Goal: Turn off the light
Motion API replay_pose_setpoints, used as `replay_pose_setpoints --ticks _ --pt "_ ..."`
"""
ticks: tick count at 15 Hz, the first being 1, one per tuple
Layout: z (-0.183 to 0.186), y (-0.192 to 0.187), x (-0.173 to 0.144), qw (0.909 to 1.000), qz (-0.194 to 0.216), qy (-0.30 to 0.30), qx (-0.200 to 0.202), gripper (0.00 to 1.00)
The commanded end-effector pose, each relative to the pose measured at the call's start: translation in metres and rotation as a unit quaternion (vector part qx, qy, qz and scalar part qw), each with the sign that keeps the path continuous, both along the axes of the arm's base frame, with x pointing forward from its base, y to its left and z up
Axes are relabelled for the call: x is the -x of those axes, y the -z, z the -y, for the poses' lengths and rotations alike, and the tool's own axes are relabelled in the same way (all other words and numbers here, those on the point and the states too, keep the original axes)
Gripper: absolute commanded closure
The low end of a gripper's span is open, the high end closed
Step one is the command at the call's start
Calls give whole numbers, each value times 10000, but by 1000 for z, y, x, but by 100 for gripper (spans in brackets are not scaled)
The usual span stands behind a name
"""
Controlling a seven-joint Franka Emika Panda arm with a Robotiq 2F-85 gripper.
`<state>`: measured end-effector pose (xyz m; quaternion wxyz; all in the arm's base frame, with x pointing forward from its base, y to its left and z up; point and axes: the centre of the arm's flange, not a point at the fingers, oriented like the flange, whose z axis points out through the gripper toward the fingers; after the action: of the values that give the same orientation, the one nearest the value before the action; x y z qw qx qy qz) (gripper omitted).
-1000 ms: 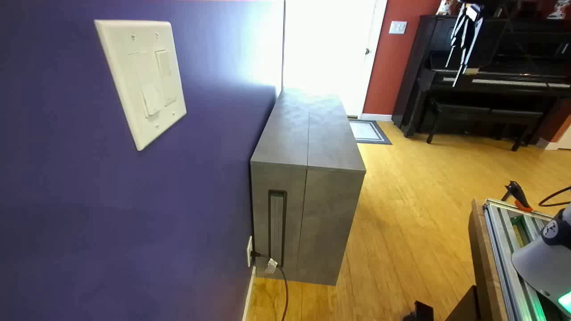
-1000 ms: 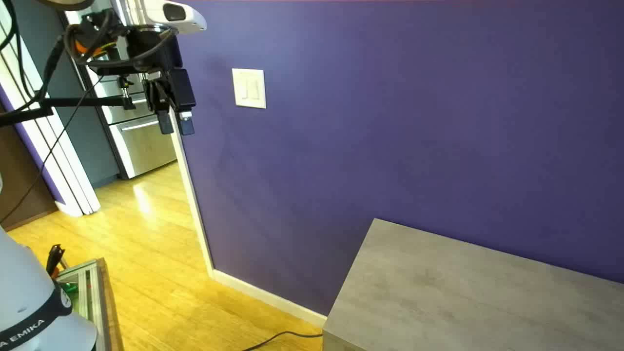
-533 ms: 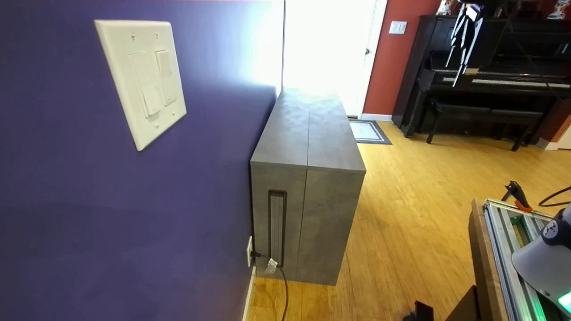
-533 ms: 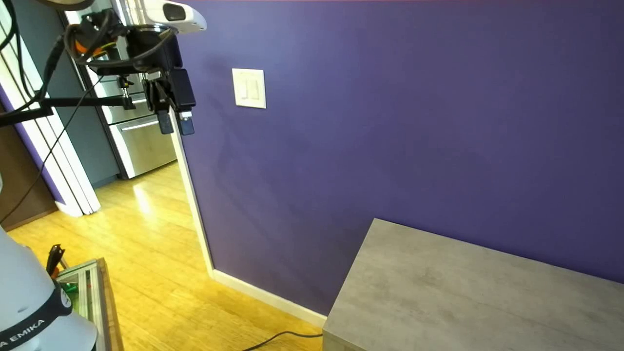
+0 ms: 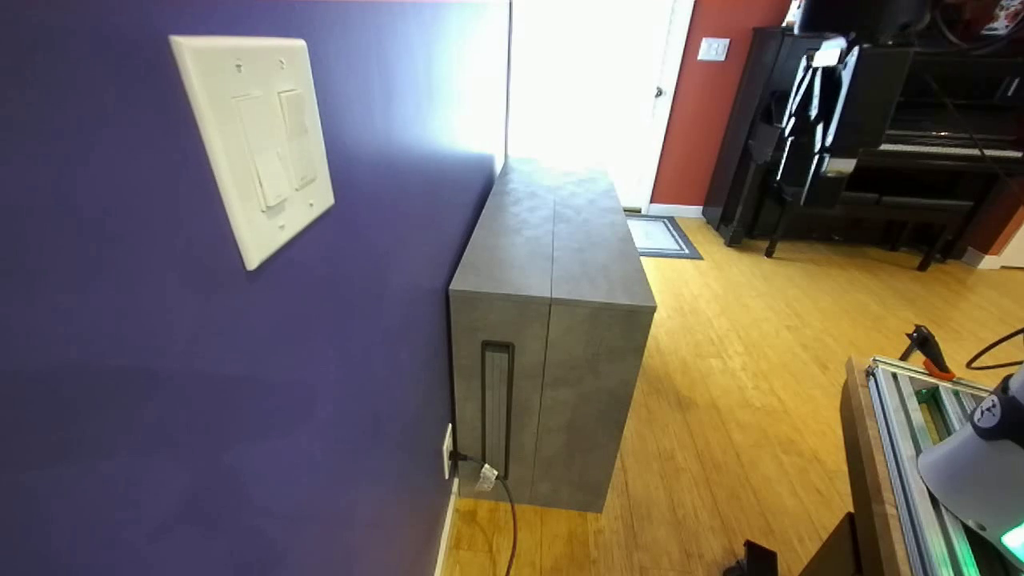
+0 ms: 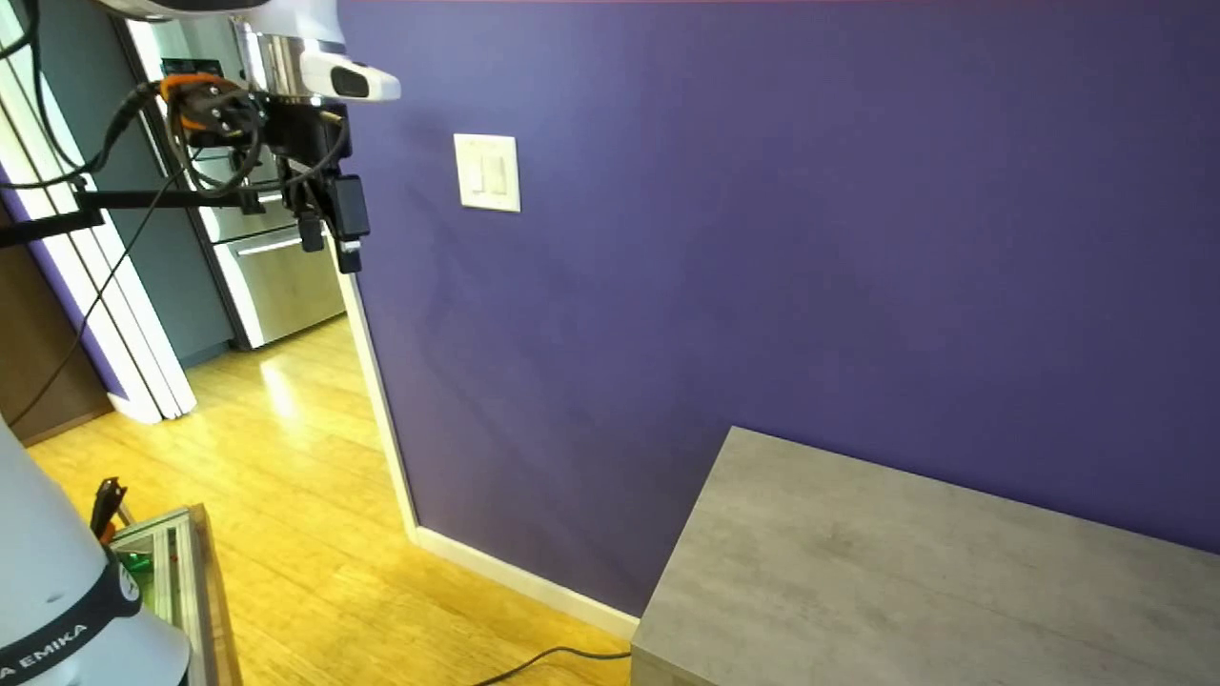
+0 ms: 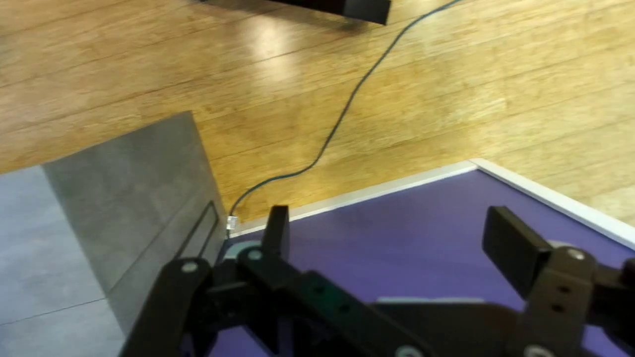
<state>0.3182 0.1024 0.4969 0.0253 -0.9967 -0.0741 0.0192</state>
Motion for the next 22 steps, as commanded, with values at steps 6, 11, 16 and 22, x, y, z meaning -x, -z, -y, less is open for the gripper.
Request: replay_pose_setpoints --ticks 6,11,16,22 --pt "-64 9 -94 9794 -28 744 -1876 0" --pt "-91 10 -151 9597 154 1102 -2579 41" --pt "-116 13 -193 9431 300 1211 -3081 77" --pt "-133 20 -227 9243 425 1280 -3569 100"
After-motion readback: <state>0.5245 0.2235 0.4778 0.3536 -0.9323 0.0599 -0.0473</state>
